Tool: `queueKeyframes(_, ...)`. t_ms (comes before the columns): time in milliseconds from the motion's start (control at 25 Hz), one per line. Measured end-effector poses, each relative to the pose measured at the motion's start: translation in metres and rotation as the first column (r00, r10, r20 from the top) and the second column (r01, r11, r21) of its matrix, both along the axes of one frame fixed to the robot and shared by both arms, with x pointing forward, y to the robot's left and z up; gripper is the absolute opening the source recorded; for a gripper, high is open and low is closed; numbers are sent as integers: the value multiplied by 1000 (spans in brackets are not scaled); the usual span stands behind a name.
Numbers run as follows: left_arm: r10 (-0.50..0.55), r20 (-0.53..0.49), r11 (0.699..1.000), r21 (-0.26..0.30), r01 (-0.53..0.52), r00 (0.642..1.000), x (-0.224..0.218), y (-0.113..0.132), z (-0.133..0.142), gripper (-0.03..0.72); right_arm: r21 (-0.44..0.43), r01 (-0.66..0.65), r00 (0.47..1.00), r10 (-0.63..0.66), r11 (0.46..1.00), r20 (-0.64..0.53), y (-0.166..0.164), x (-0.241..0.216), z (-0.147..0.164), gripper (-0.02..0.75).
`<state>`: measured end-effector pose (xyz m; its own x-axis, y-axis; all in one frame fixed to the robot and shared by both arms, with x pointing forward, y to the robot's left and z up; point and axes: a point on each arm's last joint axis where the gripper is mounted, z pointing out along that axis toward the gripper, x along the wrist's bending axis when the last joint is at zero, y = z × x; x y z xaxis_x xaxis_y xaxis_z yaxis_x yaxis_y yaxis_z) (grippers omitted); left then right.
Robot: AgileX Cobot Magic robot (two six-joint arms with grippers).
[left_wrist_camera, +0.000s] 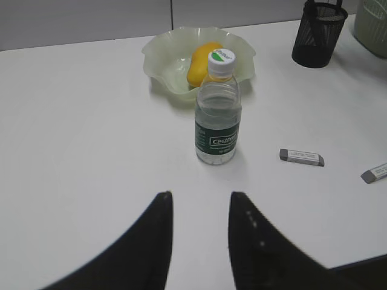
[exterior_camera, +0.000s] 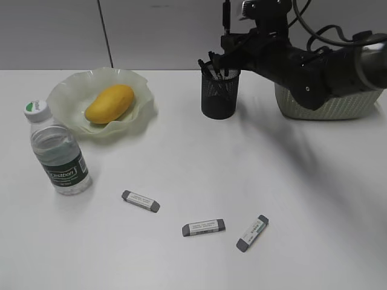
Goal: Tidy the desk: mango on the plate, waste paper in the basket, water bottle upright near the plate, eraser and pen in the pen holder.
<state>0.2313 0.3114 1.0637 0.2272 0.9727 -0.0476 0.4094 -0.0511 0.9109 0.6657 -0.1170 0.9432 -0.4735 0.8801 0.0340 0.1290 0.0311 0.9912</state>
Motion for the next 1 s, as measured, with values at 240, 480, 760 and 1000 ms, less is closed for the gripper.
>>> queueKeyframes(240, 0, 0, 1000, 0, 0, 1000, 0, 0, 0, 237, -39, -2, 1000, 1, 999, -30, 1, 2, -24, 263)
queueKeyframes(480, 0, 0, 1000, 0, 0, 1000, 0, 0, 0, 237, -46, 1, 999, -3, 999, -51, 0, 2, -24, 356)
queueKeyframes(760, 0, 0, 1000, 0, 0, 1000, 0, 0, 0, 237, -222, 70, 919, -149, 973, -366, -24, -30, 49, 400)
queueKeyframes(1000, 0, 0, 1000, 0, 0, 1000, 0, 0, 0, 237, -401, 59, 756, -303, 914, -580, -63, -105, 116, 400)
